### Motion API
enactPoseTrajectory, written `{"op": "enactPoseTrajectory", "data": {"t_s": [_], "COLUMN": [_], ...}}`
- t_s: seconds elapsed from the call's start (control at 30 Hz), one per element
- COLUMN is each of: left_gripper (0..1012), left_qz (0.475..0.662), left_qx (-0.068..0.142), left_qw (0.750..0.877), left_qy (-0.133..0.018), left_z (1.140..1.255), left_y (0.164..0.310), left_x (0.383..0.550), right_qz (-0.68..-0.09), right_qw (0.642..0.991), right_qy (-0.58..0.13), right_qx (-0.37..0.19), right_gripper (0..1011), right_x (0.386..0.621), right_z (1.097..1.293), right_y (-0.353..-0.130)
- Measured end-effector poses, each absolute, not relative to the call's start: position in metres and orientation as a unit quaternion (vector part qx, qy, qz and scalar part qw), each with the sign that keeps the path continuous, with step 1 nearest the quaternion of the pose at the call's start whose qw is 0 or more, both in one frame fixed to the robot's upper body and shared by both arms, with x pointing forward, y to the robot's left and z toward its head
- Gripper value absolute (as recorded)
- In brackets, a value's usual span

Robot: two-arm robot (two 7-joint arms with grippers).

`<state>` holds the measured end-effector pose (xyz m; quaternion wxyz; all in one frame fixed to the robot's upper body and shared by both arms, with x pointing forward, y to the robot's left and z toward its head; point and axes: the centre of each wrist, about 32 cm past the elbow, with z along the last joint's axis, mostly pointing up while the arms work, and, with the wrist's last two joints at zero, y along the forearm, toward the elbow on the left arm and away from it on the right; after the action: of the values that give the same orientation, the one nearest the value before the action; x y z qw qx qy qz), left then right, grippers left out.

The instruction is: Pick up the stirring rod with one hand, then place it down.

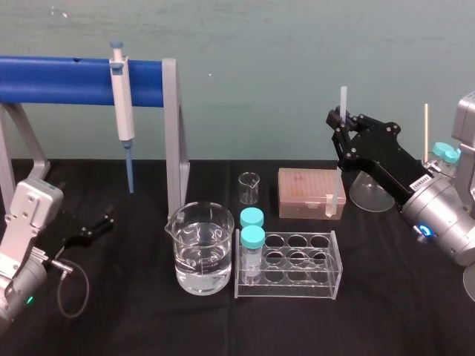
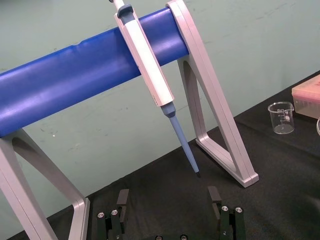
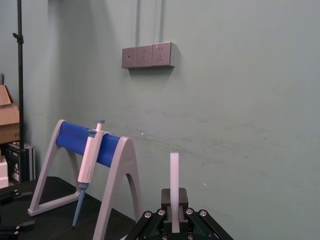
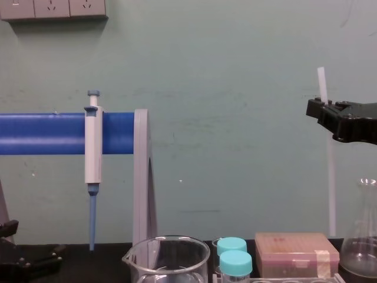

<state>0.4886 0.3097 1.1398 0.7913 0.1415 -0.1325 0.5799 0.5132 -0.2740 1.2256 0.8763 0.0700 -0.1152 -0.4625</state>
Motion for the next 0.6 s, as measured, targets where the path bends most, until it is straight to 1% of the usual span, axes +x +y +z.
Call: {"op": "enactPoseTrajectory", "data": {"t_s": [0.6], "left_gripper": [1000], "left_qz": [0.58], "left_qx": [0.141], "left_qw": [0.791], "left_qy": [-0.133], "left_z": [1.1398], "left_y": [0.3097], "left_x": [0.4886], "right_qz": [-0.463], "right_qw": [0.877], "right_qy": [-0.113], "right_qx": [0.067], "right_gripper": [66], "right_x": [0.5147], "right_z": [1.2234], "right_y": [-0.2733]}}
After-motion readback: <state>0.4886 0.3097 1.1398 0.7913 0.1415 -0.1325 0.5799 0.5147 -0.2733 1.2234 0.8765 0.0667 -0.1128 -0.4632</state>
